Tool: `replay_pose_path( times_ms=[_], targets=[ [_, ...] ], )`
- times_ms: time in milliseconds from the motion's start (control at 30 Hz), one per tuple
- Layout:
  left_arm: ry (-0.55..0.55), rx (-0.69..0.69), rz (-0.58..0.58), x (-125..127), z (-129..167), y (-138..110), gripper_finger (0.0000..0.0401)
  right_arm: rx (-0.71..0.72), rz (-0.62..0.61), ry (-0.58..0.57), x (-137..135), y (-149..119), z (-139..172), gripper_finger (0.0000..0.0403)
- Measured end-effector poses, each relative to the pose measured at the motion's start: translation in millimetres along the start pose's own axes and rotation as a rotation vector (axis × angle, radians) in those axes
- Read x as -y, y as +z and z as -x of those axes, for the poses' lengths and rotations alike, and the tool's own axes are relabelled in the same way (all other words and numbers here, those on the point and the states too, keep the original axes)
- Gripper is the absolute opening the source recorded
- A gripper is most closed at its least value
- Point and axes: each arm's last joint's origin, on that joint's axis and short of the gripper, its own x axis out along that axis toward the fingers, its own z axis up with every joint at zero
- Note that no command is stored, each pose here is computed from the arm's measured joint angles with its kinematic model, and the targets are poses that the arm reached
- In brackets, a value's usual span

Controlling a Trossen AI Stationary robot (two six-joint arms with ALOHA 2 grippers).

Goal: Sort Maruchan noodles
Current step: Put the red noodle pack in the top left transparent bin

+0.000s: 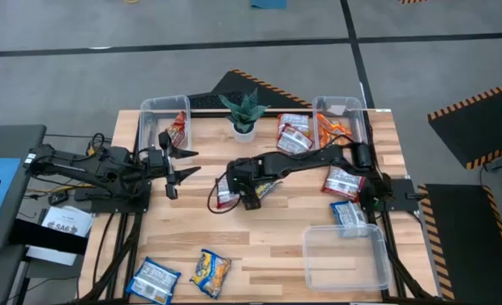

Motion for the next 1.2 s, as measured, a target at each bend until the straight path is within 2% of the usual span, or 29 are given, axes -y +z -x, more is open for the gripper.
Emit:
replay_pose_path(
  times_ms=[33,133,200,333,433,600,667,800,1000,1100,1200],
  targets=[
    [0.000,0.000,0.000,0.0,0.0,0.0,0.0187,0.016,-0.002,-0.004,1.2,1.9,-4.7,0.0306],
    [0.000,0.001,0.001,0.0,0.0,0.1,0.0187,-0.068,-0.003,0.002,0.3,-8.6,-21.2,0.0306],
    [0.000,0.001,0.001,0.0,-0.1,0.1,0.0187,-0.098,-0.004,-0.032,0.4,-12.5,-32.2,0.0305],
    [0.000,0.002,0.001,0.0,0.0,0.2,0.0187,-0.142,0.000,-0.081,0.5,-16.7,-41.3,0.0274],
    [0.000,0.002,0.001,0.0,0.0,0.2,0.0187,-0.140,-0.020,-0.097,-0.6,-17.1,-46.0,0.0208],
    [0.000,0.003,0.002,0.0,0.0,0.3,0.0187,-0.057,-0.018,-0.149,-0.1,-6.7,-32.1,0.0032],
    [0.000,0.003,0.002,0.0,0.0,0.3,0.0187,-0.008,-0.024,-0.151,1.7,-1.6,-23.9,0.0020],
    [0.000,0.006,0.003,-0.2,0.3,0.7,0.0187,0.224,-0.034,-0.210,13.3,21.7,0.6,0.0014],
    [-0.002,0.004,0.002,-0.6,1.3,0.6,0.0187,0.673,-0.071,-0.259,44.4,51.9,12.8,0.0009],
    [-0.002,0.013,0.009,-0.7,1.5,1.7,0.0187,0.825,-0.112,-0.312,65.4,57.1,17.9,0.0009],
    [-0.002,0.014,0.007,-0.7,1.6,1.7,0.0187,0.840,-0.166,-0.337,85.5,51.8,18.7,0.0009]
  ],
)
